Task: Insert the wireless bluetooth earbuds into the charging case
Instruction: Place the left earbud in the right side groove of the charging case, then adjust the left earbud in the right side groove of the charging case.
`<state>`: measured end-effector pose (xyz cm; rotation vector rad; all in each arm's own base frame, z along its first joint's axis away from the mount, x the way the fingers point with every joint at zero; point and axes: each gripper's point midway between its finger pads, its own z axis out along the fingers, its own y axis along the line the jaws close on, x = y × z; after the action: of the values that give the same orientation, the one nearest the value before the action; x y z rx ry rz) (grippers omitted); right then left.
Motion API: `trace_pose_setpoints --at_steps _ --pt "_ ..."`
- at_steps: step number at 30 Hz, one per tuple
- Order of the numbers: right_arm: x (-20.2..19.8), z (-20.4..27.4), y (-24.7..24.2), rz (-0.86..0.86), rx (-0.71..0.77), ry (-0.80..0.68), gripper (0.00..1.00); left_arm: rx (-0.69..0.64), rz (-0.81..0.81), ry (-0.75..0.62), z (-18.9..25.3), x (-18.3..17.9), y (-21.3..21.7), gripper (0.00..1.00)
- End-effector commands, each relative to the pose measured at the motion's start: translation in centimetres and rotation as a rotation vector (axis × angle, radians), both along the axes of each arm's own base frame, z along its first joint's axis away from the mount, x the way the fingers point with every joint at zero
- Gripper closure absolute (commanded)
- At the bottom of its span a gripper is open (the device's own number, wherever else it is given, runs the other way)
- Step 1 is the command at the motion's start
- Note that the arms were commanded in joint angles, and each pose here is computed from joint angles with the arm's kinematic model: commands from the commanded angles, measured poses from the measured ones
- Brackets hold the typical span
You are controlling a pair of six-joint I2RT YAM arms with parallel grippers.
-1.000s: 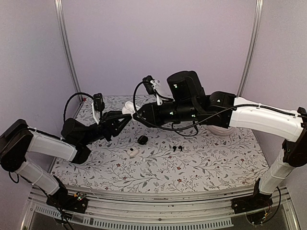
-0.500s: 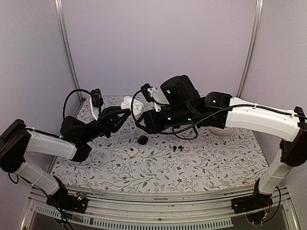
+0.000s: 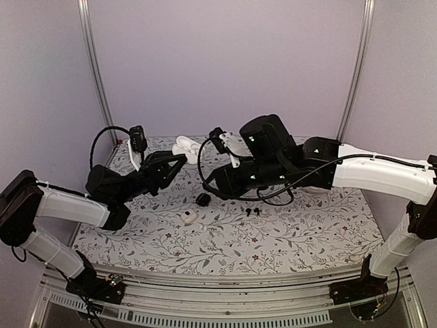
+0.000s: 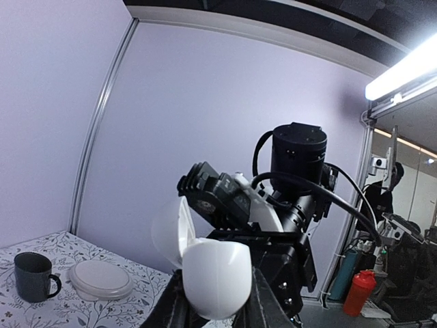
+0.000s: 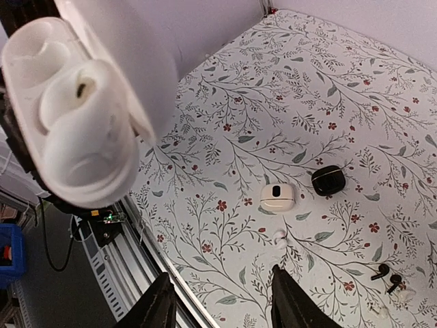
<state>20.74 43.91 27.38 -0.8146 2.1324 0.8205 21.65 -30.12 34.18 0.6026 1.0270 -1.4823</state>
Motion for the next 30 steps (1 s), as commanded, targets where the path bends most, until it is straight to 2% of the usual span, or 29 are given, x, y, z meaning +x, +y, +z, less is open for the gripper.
trace_pose_setpoints --at_steps 1,8,16,24,30 --pt "-0.9 5.1 -1.6 0.042 0.16 -0.046 0.51 -0.175 -0.017 -0.262 4.7 -4.0 2.7 1.0" --pt "-1.1 9.4 -1.9 0.064 0.325 -0.006 0.63 -0.137 -0.052 -0.28 3.9 -4.5 2.2 1.0" --pt "-0.4 9.4 -0.3 0.033 0.386 0.116 0.73 -0.128 -0.057 -0.281 3.6 -4.5 2.1 1.0" --pt "1.4 9.3 -1.1 -0.057 0.431 0.169 0.77 -0.122 -0.06 -0.289 3.5 -4.6 2.0 1.0" --pt "1.2 9.2 -0.8 -0.029 0.434 0.16 0.76 -0.123 -0.063 -0.283 3.5 -4.5 1.9 1.0"
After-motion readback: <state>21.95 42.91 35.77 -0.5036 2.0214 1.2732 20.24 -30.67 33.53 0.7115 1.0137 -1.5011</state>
